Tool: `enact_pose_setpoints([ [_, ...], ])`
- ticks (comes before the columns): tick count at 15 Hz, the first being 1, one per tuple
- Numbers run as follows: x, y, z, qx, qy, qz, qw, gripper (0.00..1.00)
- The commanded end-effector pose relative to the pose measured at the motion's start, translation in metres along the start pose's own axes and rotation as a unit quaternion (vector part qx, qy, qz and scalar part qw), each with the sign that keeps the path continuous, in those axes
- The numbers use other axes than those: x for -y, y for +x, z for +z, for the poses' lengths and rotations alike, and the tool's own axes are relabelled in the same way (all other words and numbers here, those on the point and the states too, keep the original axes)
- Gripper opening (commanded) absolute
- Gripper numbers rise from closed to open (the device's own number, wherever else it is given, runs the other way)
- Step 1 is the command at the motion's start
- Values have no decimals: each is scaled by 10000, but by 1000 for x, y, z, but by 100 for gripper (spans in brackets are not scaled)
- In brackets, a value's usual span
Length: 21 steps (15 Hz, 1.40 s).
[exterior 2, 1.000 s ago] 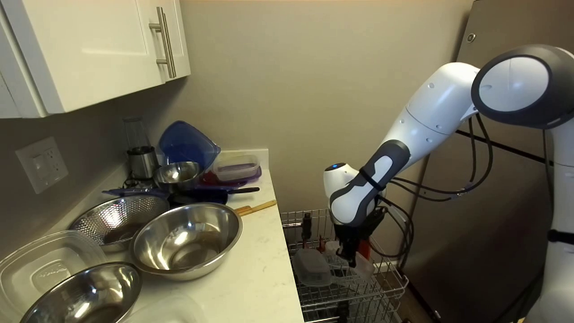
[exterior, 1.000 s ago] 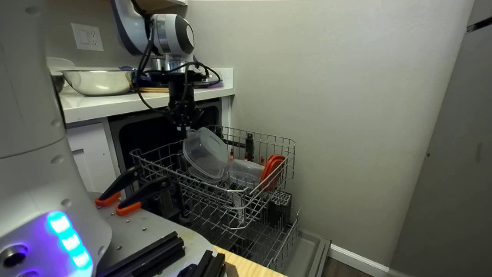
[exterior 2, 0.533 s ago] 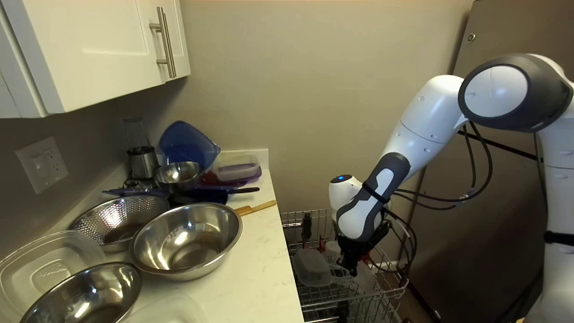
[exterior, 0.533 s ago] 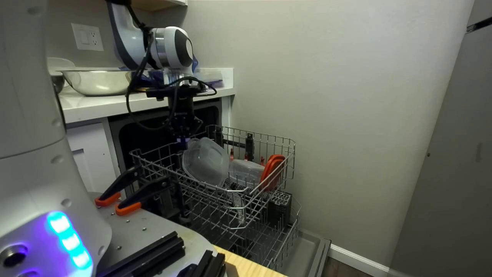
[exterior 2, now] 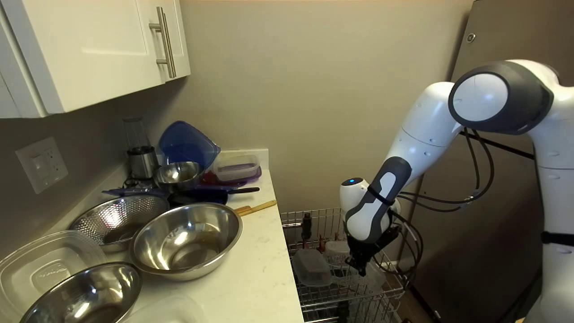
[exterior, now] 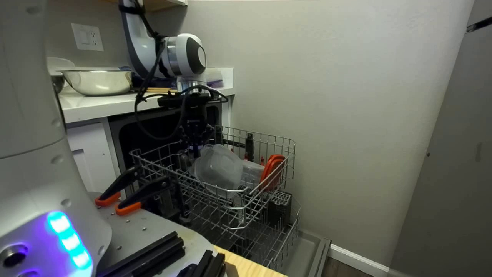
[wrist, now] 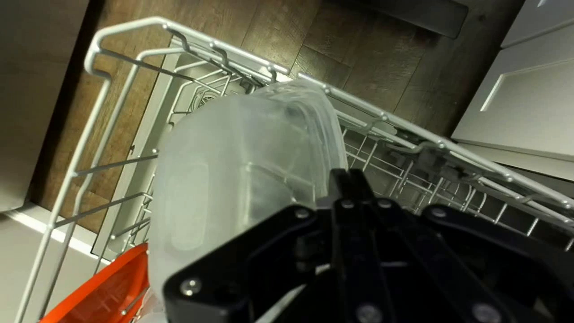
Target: Remove one bowl from the counter and put it in the dishwasher.
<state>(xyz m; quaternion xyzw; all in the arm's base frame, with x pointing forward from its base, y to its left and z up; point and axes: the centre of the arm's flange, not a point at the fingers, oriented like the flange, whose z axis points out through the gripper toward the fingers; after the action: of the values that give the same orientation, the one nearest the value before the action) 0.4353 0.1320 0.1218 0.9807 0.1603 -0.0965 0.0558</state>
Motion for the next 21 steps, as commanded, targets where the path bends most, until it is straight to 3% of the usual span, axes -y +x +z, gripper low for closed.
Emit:
enact_pose_setpoints([
  [1, 2, -12, -11, -208, -45, 187, 9996, 0],
  [8, 7, -15, -25, -274, -223, 435, 9984, 0],
  [17, -11, -9, 1, -139, -136, 673, 9975, 0],
  [21, -14, 2, 5, -303, -64, 666, 9973, 0],
])
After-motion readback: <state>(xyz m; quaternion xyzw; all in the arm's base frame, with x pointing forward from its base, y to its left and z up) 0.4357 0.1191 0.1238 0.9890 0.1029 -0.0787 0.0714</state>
